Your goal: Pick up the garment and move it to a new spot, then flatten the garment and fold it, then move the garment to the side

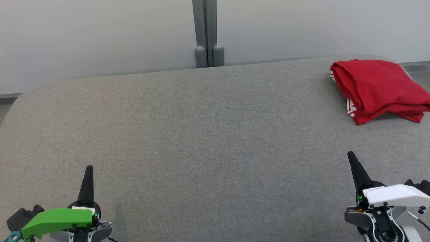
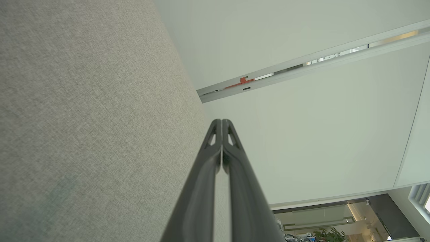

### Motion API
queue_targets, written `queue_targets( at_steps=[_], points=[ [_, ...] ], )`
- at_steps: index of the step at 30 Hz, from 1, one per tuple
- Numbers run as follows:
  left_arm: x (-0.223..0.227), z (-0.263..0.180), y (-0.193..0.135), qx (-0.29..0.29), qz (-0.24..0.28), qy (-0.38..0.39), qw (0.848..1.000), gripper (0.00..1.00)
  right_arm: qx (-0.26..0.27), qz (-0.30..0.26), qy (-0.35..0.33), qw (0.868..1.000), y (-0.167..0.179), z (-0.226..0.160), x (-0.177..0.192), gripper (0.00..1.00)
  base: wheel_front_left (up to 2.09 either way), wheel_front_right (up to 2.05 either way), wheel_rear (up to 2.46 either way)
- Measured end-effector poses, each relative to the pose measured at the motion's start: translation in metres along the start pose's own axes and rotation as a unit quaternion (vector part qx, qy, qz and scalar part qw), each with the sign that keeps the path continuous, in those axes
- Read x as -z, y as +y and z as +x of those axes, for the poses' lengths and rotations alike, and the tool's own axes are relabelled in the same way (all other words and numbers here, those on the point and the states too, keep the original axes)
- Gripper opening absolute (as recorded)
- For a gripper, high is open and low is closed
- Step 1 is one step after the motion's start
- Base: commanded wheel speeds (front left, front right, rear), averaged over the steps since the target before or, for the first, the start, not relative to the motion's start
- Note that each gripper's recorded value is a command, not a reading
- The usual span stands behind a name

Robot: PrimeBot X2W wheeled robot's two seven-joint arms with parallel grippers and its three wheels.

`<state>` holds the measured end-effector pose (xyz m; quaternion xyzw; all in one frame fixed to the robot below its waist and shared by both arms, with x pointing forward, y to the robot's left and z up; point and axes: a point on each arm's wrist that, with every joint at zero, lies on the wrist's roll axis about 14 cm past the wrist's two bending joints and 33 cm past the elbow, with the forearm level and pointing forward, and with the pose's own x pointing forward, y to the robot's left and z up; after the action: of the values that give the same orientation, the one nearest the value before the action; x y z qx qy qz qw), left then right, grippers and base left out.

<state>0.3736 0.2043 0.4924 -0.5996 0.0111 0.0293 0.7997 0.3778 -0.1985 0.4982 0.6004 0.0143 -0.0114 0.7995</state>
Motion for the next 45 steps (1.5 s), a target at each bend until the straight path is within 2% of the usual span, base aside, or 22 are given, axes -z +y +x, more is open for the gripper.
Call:
queue_targets(
  at_steps=[39, 45],
  points=[
    [0.001, 0.013, -0.013, 0.023, -0.142, 0.014, 0.990, 0.00, -0.015, 0.140, -0.001, 0.990, 0.007, 0.010, -0.004, 0.00, 0.00, 0.00, 0.00],
    [0.001, 0.013, -0.013, 0.024, -0.143, 0.014, 0.989, 0.00, -0.015, 0.141, -0.001, 0.990, 0.007, 0.010, -0.004, 0.00, 0.00, 0.00, 0.00]
  ],
)
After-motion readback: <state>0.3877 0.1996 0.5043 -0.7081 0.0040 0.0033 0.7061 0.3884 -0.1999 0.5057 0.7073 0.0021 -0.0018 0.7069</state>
